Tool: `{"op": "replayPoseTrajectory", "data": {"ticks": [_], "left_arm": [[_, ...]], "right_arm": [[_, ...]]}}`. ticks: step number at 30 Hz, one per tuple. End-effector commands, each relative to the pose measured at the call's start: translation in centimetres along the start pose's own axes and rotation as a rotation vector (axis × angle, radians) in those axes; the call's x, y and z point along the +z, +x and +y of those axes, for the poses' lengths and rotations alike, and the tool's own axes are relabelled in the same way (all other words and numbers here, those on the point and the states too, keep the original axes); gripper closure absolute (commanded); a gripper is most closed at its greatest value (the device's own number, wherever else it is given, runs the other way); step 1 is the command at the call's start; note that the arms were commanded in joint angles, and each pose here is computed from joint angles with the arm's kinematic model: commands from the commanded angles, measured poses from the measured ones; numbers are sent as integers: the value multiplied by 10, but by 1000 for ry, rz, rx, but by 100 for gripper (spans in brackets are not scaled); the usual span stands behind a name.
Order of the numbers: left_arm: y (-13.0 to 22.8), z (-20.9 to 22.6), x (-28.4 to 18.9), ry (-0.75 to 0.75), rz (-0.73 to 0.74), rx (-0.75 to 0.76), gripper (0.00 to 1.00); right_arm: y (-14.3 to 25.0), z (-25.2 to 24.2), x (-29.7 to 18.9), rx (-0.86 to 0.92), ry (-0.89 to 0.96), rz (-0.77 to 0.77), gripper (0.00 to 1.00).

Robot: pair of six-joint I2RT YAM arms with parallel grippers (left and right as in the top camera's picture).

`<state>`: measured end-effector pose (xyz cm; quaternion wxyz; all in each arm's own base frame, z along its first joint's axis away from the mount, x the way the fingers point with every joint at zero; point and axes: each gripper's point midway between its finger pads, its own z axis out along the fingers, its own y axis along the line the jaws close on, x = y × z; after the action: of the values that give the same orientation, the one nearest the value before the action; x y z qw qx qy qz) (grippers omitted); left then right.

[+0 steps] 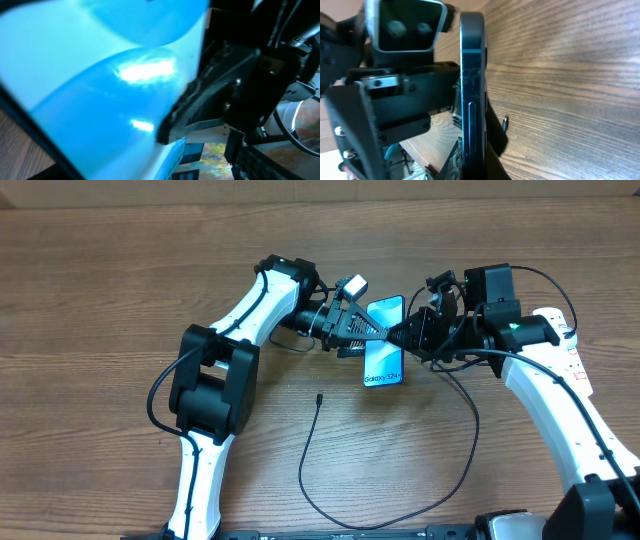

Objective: Plug charger to phone and switch on socket
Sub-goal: 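Grasp the phone's other side with the left gripper, holding it between both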

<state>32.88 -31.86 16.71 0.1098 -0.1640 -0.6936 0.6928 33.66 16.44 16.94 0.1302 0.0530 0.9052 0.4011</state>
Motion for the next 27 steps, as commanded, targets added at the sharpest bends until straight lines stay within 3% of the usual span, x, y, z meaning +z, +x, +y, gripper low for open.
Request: {"op": "replayPoseTrajectory", "data": {"ticks": [1, 8, 19, 27], "left_arm": [[-5, 1, -5, 25, -23, 16, 31], [-4, 0, -5, 26, -21, -34, 62], [-8, -3, -9, 25, -31, -22, 93], [-8, -3, -9, 25, -31, -27, 96]], "right_arm": [[3, 11, -1, 20, -52, 26, 96], [5, -2, 6, 67, -15, 16, 96], [5, -6, 7, 89, 2, 9, 96], [5, -17, 8, 99, 56, -4, 88]]}}
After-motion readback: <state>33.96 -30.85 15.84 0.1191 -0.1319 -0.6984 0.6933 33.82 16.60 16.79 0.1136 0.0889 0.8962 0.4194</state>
